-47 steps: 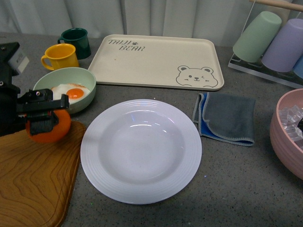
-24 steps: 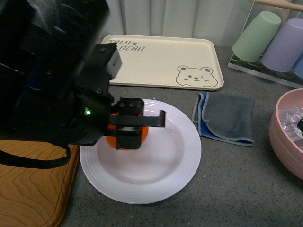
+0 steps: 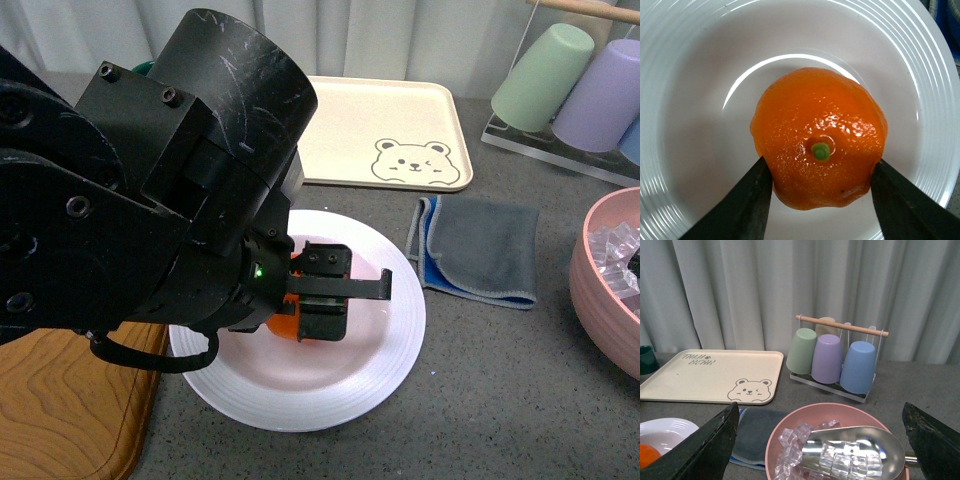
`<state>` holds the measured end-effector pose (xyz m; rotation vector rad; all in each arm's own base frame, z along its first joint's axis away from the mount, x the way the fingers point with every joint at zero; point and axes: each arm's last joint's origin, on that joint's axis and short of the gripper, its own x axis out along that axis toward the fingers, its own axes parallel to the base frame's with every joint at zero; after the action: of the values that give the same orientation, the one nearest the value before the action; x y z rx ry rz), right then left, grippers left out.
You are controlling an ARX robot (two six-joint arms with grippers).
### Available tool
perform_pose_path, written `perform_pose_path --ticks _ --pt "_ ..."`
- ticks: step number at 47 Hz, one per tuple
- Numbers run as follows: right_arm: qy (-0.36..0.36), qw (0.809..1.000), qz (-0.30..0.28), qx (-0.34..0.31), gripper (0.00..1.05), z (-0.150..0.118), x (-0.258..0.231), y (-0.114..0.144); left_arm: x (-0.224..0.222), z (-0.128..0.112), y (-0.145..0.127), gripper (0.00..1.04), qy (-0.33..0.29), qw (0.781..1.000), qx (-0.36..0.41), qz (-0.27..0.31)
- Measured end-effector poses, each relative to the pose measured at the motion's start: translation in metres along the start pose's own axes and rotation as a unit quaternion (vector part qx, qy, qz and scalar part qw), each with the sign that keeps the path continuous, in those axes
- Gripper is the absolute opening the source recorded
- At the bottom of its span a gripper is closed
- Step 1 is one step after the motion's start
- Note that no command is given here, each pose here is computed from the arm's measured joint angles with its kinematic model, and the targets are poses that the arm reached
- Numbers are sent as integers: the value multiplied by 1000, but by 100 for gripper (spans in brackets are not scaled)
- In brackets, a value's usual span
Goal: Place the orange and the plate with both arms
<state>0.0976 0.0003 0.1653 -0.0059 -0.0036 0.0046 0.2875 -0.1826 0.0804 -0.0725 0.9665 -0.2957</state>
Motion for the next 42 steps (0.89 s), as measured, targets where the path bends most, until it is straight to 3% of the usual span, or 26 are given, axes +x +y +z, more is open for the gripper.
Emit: perform_pose_path --ticks 5,12,24,25,26,30,33,37,42 --pt "0 1000 0 0 95 0 0 0 0 2 1 75 -3 1000 -1 6" --pt "0 1000 0 0 95 0 0 0 -4 4 2 97 -10 1000 -3 8" --pt "0 1000 0 0 95 0 0 0 -35 13 8 98 -69 997 -17 11" --pt "0 1000 0 0 95 0 0 0 -35 12 8 97 -82 996 -10 19" --pt "0 1000 0 0 95 0 0 0 -34 11 11 92 -145 988 3 49" --pt "0 1000 2 0 95 0 0 0 -39 -5 29 78 -283 950 27 124" --pt "0 1000 0 0 95 0 0 0 -48 -16 42 71 -333 933 30 133" --pt "0 1000 0 0 95 0 0 0 -90 -16 64 51 -450 883 16 131" --pt "0 1000 0 0 95 0 0 0 -116 -27 78 31 -466 875 25 129"
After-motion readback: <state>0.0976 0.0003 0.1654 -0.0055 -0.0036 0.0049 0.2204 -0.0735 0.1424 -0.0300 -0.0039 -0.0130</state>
